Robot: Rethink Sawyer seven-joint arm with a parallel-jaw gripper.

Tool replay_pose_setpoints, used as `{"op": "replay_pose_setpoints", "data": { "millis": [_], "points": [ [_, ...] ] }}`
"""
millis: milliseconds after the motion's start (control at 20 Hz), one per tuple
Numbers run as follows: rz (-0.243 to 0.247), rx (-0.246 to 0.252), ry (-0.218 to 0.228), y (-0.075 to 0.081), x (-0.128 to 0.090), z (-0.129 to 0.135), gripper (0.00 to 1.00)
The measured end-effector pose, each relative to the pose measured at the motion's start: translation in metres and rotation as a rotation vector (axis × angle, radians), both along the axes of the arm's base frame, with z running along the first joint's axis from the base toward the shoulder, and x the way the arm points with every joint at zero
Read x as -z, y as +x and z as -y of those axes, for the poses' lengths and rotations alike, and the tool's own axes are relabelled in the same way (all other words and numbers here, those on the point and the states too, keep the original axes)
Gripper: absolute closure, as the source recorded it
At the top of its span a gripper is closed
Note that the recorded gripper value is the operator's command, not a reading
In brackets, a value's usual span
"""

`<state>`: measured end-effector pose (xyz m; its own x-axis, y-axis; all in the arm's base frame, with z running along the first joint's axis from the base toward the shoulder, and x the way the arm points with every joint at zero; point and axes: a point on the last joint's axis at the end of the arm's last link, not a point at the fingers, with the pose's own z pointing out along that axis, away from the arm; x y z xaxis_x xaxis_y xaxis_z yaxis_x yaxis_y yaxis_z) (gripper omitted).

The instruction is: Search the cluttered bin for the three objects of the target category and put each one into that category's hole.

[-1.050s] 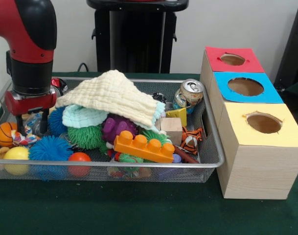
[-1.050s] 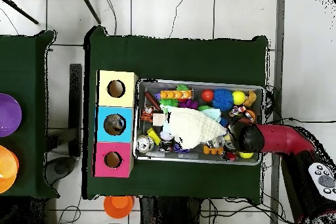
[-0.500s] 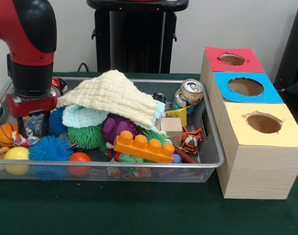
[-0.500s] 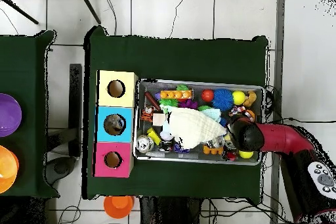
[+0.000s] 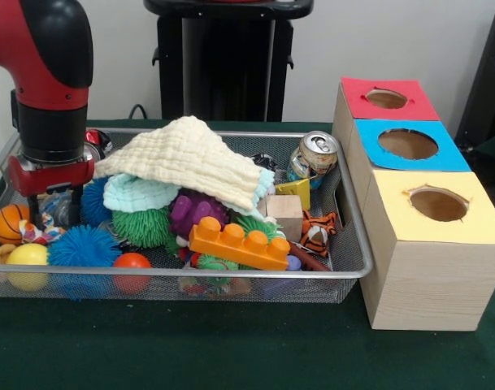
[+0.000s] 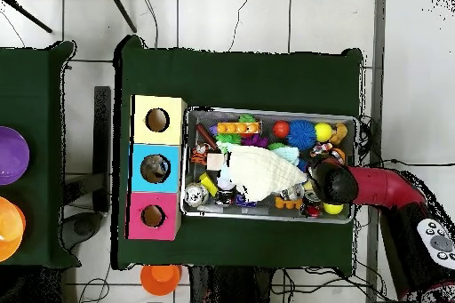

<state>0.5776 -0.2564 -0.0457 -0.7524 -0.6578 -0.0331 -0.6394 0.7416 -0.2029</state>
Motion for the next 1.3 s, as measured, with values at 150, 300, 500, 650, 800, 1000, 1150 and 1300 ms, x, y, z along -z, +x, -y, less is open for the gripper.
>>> {"op": "replay_pose_setpoints", "data": {
  "millis": [150,300,500,650,800,1000,1150,1300],
  "points": [
    [-0.002,-0.001,-0.002,-0.001,0.000,0.000,0.00],
    [-0.010,-0.005,-0.010,-0.002,0.000,-0.002,0.00],
    [-0.019,-0.007,-0.021,-0.003,-0.001,-0.003,0.00],
    [-0.028,-0.004,-0.029,-0.004,-0.003,-0.004,0.00],
    [-0.035,0.005,-0.032,-0.005,-0.004,-0.006,0.00],
    [-0.052,0.014,-0.040,-0.010,-0.005,-0.007,0.00],
    [-0.069,0.020,-0.055,-0.013,-0.006,-0.011,0.00],
    [-0.070,0.041,-0.066,-0.015,-0.007,-0.013,0.00]
  ]
}}
